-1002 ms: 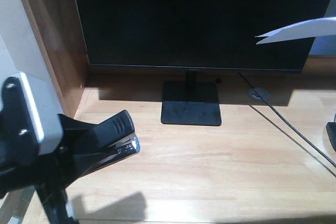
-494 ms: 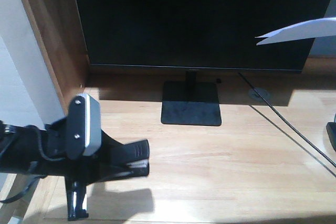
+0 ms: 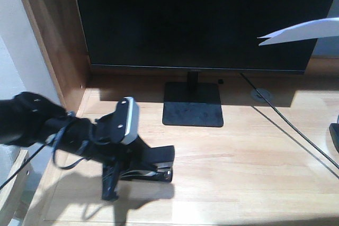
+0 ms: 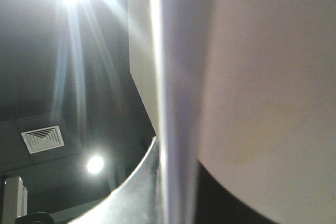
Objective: Grab stapler and paper to desk for stapling
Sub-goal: 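Lower the black stapler with the left gripper onto the desk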
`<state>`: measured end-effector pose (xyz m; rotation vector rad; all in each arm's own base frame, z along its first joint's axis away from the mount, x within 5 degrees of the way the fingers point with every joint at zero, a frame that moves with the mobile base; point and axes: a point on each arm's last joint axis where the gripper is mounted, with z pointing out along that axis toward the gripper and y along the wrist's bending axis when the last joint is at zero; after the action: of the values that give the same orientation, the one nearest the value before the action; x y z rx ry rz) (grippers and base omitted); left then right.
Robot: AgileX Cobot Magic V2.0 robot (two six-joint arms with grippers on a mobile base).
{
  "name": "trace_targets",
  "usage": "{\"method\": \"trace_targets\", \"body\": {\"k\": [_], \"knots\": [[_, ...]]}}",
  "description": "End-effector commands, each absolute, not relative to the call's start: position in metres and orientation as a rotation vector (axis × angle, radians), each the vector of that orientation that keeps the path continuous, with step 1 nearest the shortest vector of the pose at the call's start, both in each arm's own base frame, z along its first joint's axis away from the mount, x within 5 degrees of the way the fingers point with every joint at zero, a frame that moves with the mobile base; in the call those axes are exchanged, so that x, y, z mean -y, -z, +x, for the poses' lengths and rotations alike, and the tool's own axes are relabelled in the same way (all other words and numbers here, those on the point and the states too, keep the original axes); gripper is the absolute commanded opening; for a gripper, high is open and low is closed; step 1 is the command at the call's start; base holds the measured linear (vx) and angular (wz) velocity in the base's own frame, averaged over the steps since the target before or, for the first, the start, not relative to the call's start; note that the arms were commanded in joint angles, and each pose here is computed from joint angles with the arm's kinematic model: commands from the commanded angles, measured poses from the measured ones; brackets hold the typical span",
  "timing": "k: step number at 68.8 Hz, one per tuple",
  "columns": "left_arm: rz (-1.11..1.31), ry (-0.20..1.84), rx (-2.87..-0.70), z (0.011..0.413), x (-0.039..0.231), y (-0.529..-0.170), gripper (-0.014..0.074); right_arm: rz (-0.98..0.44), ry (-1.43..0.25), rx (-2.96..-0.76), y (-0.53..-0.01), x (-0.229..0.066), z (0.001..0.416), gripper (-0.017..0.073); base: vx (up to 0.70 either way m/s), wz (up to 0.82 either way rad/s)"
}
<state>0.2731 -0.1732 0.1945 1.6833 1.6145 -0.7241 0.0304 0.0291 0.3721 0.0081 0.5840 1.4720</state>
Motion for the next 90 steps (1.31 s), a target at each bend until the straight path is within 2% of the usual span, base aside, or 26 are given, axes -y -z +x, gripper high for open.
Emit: {"method": "trace_targets", "body": {"k": [1, 23, 45, 64, 77, 90], "knots": [[1.627, 0.773, -1.522, 0.284, 0.19, -0.214, -0.0006, -0.011, -1.473, -0.535, -0.381, -0.028, 0.028, -0.001, 0.0, 0.0], [1.643, 0.806, -1.571, 0.306, 0.218, -0.179, -0.0006, -0.011, -1.473, -0.535, -0.381, -0.028, 0.028, -0.001, 0.0, 0.0], [1.654, 0.803, -1.648, 0.31, 0.221, -0.151, -0.0001, -0.011, -1.473, -0.535, -0.381, -0.028, 0.028, -0.001, 0.0, 0.0], [1.666, 0.814, -1.655, 0.31, 0.221, -0.146, 0.0036, -0.011, -1.473, -0.535, -0.381, -0.028, 0.028, -0.001, 0.0, 0.0], [1.668, 0.819, -1.652, 0.31, 0.221, -0.146, 0.0163, -0.011, -1.473, -0.535, -0.381, -0.028, 0.028, -0.001, 0.0, 0.0], [1.661, 0.82, -1.661, 0.31, 0.221, -0.146, 0.0407, -0.011, -1.473, -0.535, -0.381, -0.028, 0.028, -0.001, 0.0, 0.0]]}}
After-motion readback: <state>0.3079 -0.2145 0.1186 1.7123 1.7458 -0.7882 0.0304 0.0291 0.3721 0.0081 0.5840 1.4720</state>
